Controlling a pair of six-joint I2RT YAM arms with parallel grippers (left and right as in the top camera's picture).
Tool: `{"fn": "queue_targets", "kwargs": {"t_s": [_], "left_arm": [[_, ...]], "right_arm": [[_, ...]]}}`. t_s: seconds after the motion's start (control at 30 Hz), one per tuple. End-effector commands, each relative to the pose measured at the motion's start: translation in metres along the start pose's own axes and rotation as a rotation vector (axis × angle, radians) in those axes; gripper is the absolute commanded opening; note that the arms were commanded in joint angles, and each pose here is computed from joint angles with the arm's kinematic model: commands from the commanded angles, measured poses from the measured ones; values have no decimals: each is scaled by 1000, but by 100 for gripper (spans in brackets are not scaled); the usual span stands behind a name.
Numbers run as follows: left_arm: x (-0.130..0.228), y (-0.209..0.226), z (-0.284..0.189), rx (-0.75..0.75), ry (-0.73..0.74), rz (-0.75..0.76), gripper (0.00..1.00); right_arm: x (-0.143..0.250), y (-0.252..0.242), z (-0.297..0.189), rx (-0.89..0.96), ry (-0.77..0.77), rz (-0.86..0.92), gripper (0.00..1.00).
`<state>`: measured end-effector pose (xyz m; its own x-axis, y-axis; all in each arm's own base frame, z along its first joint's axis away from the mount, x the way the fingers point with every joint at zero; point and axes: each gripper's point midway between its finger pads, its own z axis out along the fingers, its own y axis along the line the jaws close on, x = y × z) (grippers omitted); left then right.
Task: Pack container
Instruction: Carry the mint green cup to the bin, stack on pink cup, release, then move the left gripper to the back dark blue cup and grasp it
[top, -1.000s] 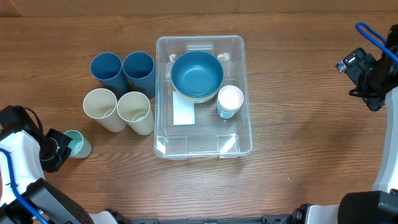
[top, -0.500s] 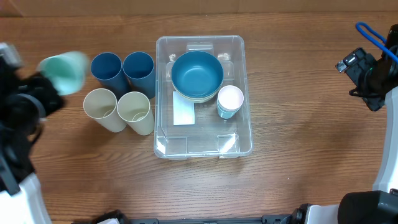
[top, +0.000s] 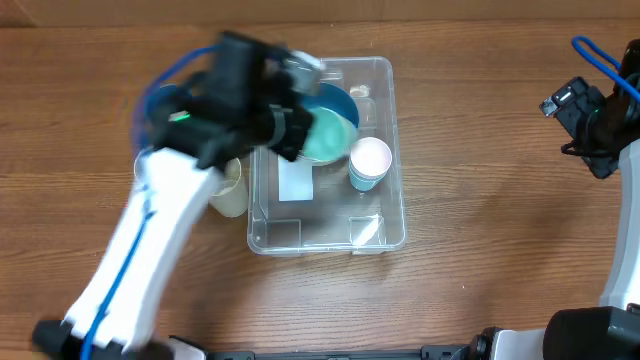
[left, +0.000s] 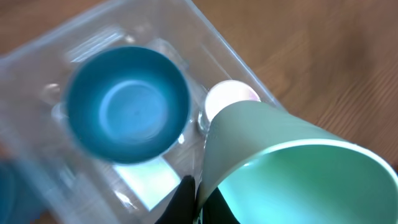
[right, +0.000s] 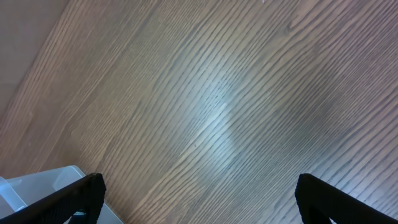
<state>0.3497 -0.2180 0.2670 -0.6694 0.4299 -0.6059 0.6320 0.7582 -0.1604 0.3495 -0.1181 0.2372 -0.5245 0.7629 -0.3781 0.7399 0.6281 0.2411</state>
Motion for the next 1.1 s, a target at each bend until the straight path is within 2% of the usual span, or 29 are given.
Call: {"fn": "queue_targets", "kwargs": {"t_s": [0.0,0.13,0.4,0.47,0.57,0.63,0.67,0.73,0.87,1.07], "left_arm": [[6,-5,44,-75,84,128,4],[9,-11,75,-91,121,162,4],[12,-10,97,-81,143,149,7],[14,-9,102,-80,153,148,14],[14,-8,104,-80,154,147,43],[9,-7,101,-90,141,138,50],[6,-5,98,-109,135,119,52],[-4,5,85,-173,120,46,48],[-26,31,35,-309,75,-103,49],[-34,97,-46,-441,8,-317,68]], "right_arm": [[-4,1,-3,-4,-16,6,100],[-4,1,-3,-4,-16,6,100],[-4,1,-3,-4,-16,6,100],[-4,1,-3,-4,-16,6,100],[-4,1,-3,-4,-16,6,100],[-4,1,-3,-4,-16,6,100],[-4,1,-3,-4,-16,6,100],[-4,1,-3,-4,-16,6,100],[-4,1,-3,-4,-16,6,100],[-4,1,-3,-4,-16,6,100]]}}
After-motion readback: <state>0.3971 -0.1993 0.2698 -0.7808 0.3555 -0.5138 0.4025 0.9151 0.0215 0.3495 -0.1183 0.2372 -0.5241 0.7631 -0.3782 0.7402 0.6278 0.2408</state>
